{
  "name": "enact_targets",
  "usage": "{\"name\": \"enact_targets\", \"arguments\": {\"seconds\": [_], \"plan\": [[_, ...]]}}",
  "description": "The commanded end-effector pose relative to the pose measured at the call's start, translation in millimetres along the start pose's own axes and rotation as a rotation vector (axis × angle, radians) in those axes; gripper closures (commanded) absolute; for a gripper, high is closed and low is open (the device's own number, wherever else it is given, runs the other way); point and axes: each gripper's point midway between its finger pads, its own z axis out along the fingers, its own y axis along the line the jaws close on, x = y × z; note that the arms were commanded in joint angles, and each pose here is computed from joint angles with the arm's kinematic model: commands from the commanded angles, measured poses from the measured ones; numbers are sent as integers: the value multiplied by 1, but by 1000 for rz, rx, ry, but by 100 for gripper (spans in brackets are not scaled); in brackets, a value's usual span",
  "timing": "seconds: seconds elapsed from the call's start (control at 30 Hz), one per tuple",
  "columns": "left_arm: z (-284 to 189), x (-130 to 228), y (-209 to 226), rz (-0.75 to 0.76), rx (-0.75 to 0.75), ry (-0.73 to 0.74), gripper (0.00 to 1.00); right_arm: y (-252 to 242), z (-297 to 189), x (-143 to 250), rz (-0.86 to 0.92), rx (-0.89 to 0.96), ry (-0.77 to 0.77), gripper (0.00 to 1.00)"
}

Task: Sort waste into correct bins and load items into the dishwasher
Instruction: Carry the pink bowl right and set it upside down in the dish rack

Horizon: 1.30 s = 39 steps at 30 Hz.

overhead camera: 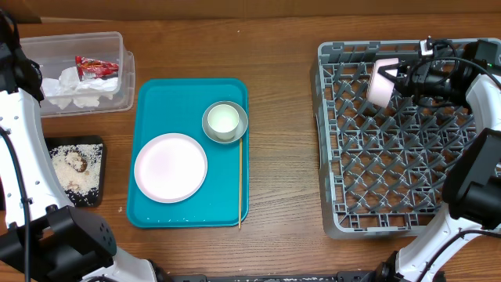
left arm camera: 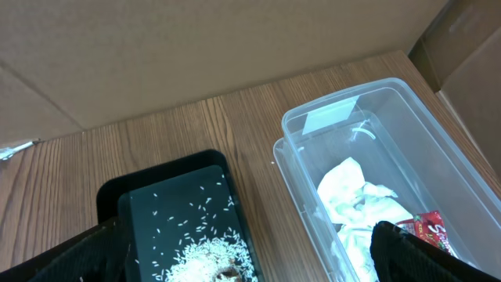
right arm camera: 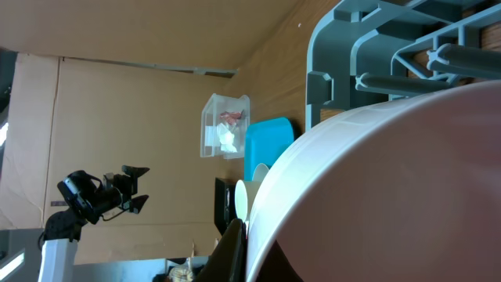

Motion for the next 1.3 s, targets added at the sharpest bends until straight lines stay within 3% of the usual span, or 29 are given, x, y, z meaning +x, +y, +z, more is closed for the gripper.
{"name": "enact_targets", "arguments": {"seconds": [0.0,0.3,0.43,0.77,1.07,1.27], "plan": [[0,0,-1,22,-10,-8,0,-13,-2,-2,25,77,-7,96],[0,0,-1,22,-10,-8,0,-43,-34,-10,124,292,-67,82],[0,1,-1,22,-10,-8,0,-47,-67,-19,190,435,-141,82],[0,0,-1,22,-9,-8,0,-9,-135,-20,213,702,-335,80],[0,0,-1,22,-9,-8,0,46,-121,-11,89,708,-362,79],[0,0,-1,22,-9,-8,0,40,-106,-22,-7,860,-378,73]]}}
